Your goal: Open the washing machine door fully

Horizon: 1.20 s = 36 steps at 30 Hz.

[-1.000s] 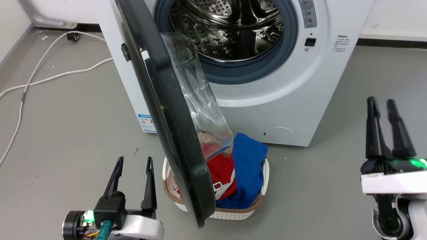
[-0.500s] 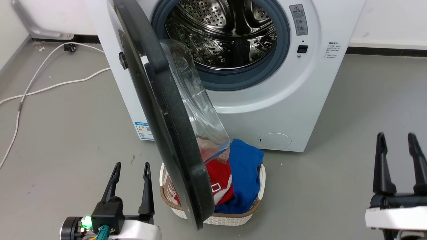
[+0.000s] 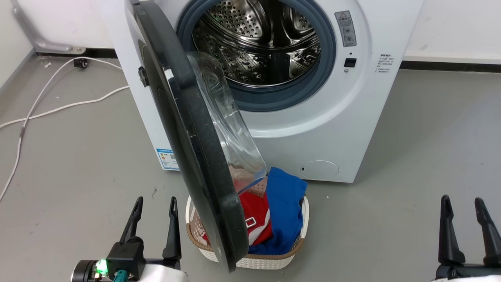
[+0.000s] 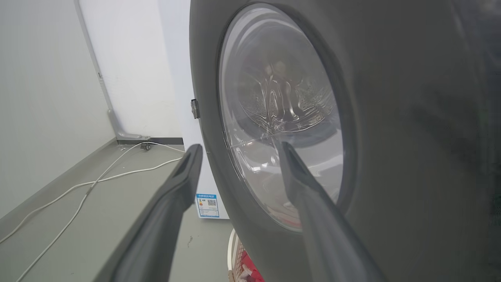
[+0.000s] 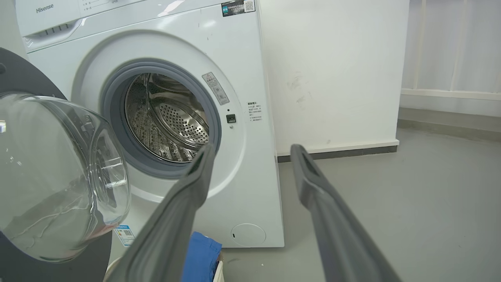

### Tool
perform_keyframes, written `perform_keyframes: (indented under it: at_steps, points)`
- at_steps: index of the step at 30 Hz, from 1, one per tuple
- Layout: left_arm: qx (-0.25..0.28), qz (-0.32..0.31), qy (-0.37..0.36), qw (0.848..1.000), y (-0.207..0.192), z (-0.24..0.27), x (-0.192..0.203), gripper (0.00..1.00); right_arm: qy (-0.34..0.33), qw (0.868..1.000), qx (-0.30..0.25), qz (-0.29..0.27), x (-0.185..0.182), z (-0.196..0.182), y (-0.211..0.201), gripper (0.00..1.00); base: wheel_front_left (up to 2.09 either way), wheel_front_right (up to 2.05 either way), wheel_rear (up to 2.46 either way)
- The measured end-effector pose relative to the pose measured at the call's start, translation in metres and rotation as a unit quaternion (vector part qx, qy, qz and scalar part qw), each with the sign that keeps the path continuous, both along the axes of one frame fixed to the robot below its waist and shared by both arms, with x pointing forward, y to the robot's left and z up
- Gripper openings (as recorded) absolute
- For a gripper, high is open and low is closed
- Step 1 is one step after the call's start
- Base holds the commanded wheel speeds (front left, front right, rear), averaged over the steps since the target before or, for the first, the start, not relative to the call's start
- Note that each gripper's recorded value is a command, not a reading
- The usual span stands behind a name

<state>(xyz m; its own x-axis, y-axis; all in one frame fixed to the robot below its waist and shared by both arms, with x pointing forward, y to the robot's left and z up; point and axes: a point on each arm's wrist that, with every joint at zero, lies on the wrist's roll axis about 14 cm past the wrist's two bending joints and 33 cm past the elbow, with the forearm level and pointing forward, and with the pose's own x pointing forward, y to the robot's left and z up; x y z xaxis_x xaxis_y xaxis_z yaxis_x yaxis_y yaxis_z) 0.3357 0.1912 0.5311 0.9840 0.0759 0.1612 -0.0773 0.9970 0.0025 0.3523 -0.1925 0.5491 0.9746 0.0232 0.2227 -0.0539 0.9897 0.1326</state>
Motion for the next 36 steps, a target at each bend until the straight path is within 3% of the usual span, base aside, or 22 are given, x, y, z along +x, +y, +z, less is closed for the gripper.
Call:
perform_keyframes:
  at_steps: [22, 23, 24, 25, 36]
  points:
    - [-0.004, 0.012, 0.013, 1.000, 0.004, -0.009, -0.005, 1.00, 0.049, 0.999, 0.012, 0.006, -0.015, -0.031, 0.003, 1.00, 0.00, 0.00, 0.00]
    - [-0.004, 0.014, 0.014, 1.000, 0.005, -0.009, -0.005, 0.81, 0.049, 0.999, 0.011, 0.006, -0.015, -0.031, 0.003, 1.00, 0.00, 0.00, 0.00]
    - [-0.001, 0.019, 0.014, 1.000, 0.007, -0.009, -0.005, 0.32, 0.049, 0.999, 0.008, 0.007, -0.015, -0.031, 0.004, 1.00, 0.00, 0.00, 0.00]
    - [0.002, 0.021, 0.013, 1.000, 0.008, -0.009, -0.005, 0.00, 0.050, 0.999, 0.007, 0.008, -0.015, -0.031, 0.005, 1.00, 0.00, 0.00, 0.00]
    - [0.039, 0.050, -0.080, 0.995, 0.030, 0.053, 0.000, 0.00, 0.050, 0.998, 0.023, 0.009, -0.013, -0.032, 0.005, 1.00, 0.00, 0.00, 0.00]
